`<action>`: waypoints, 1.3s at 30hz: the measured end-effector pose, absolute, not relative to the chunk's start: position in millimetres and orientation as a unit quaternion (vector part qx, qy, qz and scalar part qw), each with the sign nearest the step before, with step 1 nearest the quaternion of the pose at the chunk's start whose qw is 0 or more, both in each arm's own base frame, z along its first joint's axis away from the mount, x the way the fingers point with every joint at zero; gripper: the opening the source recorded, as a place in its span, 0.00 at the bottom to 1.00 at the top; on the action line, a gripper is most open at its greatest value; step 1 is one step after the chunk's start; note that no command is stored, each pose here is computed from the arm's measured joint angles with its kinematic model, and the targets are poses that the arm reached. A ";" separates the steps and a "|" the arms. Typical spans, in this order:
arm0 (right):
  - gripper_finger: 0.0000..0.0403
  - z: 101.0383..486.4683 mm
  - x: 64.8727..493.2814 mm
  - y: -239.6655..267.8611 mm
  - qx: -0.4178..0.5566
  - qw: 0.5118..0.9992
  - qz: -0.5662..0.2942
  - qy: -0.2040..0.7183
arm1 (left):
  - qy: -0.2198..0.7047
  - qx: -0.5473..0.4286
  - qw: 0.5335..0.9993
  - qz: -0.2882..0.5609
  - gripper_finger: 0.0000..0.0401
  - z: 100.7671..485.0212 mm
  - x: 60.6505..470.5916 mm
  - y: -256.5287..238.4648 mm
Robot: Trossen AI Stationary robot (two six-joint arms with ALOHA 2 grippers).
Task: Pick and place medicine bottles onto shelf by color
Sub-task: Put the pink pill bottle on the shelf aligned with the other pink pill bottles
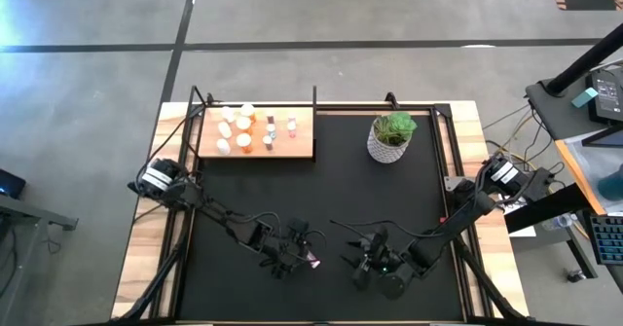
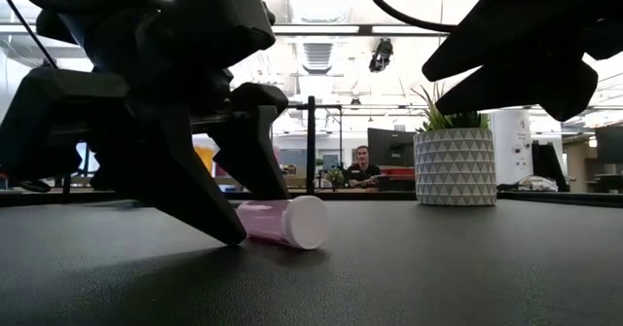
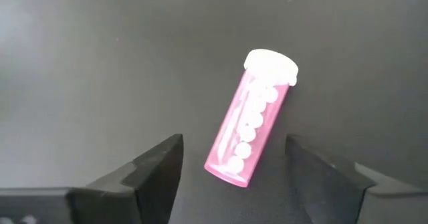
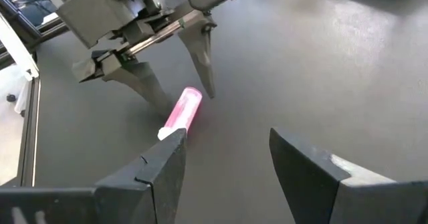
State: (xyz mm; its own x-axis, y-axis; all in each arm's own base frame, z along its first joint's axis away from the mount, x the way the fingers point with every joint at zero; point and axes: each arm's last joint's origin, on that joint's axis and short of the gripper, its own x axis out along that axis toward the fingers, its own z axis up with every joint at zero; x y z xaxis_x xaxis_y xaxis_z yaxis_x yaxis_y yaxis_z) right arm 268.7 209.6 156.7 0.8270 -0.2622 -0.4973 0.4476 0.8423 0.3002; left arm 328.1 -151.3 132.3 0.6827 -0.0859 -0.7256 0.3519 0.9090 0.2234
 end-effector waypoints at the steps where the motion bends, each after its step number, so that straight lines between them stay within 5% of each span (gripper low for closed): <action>1: 0.50 156.7 268.7 209.6 0.207 0.933 -0.190 0.224 | 0.380 0.175 0.900 -0.122 0.60 132.2 328.2 -151.1; 21: 0.50 167.8 267.0 209.0 0.240 0.928 -0.177 0.222 | 0.368 0.107 0.919 -0.093 0.23 135.1 332.6 -148.0; 30: 0.50 228.8 251.5 198.5 0.242 0.943 -0.088 0.212 | 0.316 0.075 0.944 -0.060 0.21 161.7 336.9 -139.2; 39: 0.50 313.3 213.3 164.3 0.236 0.965 -0.030 0.111 | 0.151 -0.004 0.988 0.019 0.21 232.4 339.2 -113.3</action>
State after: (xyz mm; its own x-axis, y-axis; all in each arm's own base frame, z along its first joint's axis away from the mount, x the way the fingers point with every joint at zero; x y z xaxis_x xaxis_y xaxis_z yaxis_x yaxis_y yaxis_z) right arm 213.3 164.3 313.3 0.9737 -0.0065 -0.2279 0.1110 0.8867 0.4489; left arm 339.2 -113.3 232.4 0.9538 0.0367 -0.2981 -0.0389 0.9992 -0.0014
